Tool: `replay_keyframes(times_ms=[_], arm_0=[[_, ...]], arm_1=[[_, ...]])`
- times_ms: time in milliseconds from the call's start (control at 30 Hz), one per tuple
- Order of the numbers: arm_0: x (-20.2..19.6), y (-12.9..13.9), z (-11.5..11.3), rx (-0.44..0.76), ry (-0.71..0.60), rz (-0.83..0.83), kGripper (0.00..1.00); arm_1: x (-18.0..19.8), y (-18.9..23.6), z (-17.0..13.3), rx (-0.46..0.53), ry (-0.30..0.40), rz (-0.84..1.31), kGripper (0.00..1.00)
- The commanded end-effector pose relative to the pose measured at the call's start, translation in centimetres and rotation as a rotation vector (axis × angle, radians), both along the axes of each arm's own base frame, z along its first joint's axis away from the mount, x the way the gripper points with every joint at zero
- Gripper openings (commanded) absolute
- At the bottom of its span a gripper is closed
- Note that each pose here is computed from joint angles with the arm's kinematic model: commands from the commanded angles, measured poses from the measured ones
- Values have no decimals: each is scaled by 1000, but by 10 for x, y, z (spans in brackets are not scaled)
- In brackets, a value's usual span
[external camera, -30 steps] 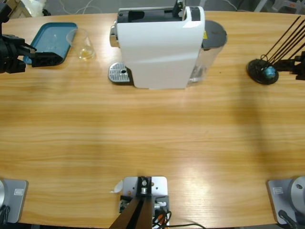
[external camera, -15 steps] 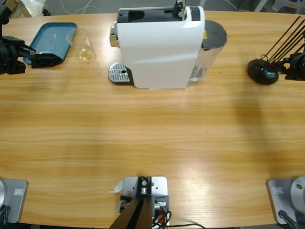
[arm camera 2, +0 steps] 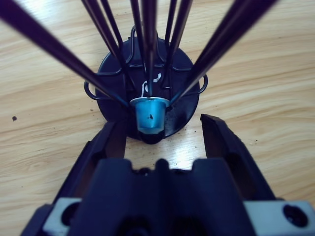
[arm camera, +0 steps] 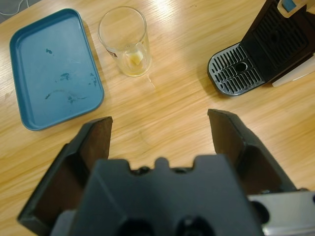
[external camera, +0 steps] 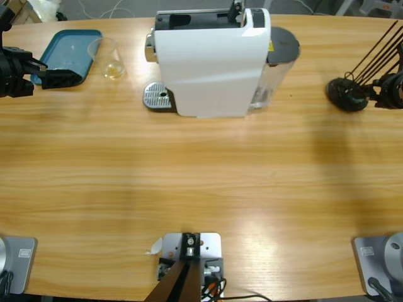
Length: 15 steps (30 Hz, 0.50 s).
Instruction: Pour coffee
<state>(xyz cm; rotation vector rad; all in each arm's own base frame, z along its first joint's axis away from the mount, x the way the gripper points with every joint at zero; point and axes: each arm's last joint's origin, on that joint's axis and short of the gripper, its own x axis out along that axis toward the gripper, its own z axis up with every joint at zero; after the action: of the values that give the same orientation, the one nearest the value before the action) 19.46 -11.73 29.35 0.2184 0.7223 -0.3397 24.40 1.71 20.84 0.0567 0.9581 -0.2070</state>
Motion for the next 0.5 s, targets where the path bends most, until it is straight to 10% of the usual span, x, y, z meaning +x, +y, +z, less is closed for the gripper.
replay_keyframes(times_ms=[33, 333, 500], arm_0=[[1, 2, -16, 22, 44, 1, 834], [0, 2, -16, 25, 44, -2, 835], [0, 2, -16, 25, 43, -3, 835]], arm_1=[[4, 1, -18, 21, 66, 8, 623], [5, 3, -19, 26, 66, 18, 495], [3, 3, -18, 17, 58, 17, 131]])
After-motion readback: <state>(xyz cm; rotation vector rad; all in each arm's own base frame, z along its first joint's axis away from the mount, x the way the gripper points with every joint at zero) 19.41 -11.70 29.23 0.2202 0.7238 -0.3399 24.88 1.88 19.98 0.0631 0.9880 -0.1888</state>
